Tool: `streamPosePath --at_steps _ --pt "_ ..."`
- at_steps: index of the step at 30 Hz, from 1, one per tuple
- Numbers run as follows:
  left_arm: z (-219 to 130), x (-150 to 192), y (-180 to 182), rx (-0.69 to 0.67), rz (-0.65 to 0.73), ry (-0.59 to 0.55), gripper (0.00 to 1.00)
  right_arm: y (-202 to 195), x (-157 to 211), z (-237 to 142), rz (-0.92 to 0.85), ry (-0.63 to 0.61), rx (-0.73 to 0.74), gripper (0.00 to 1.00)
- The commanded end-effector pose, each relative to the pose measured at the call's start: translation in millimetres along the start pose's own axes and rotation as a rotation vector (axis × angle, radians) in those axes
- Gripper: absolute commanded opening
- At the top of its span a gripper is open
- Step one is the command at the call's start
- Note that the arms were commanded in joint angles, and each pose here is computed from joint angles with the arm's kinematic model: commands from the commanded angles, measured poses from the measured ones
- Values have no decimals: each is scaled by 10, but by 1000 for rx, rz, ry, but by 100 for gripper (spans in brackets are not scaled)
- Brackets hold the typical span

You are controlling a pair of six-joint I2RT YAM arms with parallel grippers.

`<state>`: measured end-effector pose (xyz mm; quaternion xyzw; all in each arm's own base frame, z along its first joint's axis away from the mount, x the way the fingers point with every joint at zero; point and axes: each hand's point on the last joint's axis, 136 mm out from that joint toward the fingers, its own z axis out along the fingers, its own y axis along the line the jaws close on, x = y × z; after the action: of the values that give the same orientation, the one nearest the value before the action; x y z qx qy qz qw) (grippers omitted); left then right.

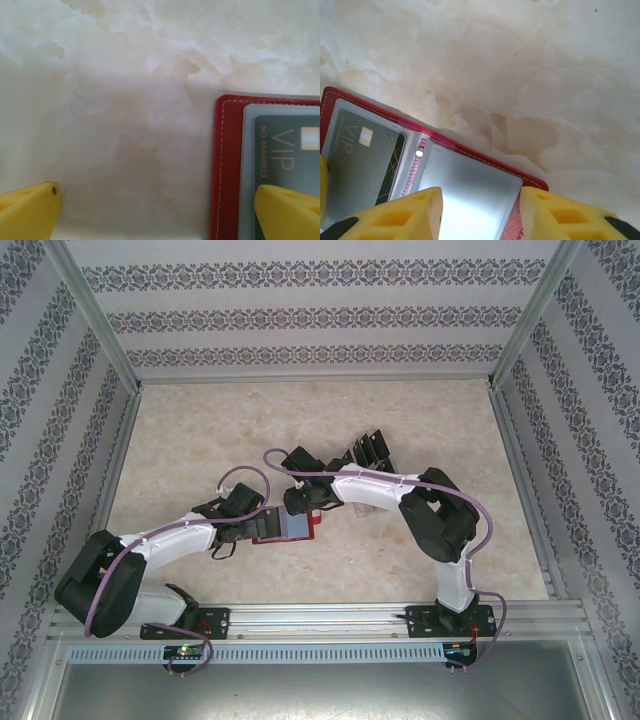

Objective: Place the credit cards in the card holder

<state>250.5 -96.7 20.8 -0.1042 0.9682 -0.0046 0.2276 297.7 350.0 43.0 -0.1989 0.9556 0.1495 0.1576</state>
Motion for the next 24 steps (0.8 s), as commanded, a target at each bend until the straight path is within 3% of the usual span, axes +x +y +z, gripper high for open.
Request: streamPosePath --at_steps 1,15,24 --pt "59 89 91 -28 -14 29 99 72 -43 -22 -27 -5 3 45" --pt "51 85 97 -29 -15 26 99 57 160 183 -1 54 -9 45" --pt "46 79 91 -28 -14 26 99 98 275 237 7 74 -23 38"
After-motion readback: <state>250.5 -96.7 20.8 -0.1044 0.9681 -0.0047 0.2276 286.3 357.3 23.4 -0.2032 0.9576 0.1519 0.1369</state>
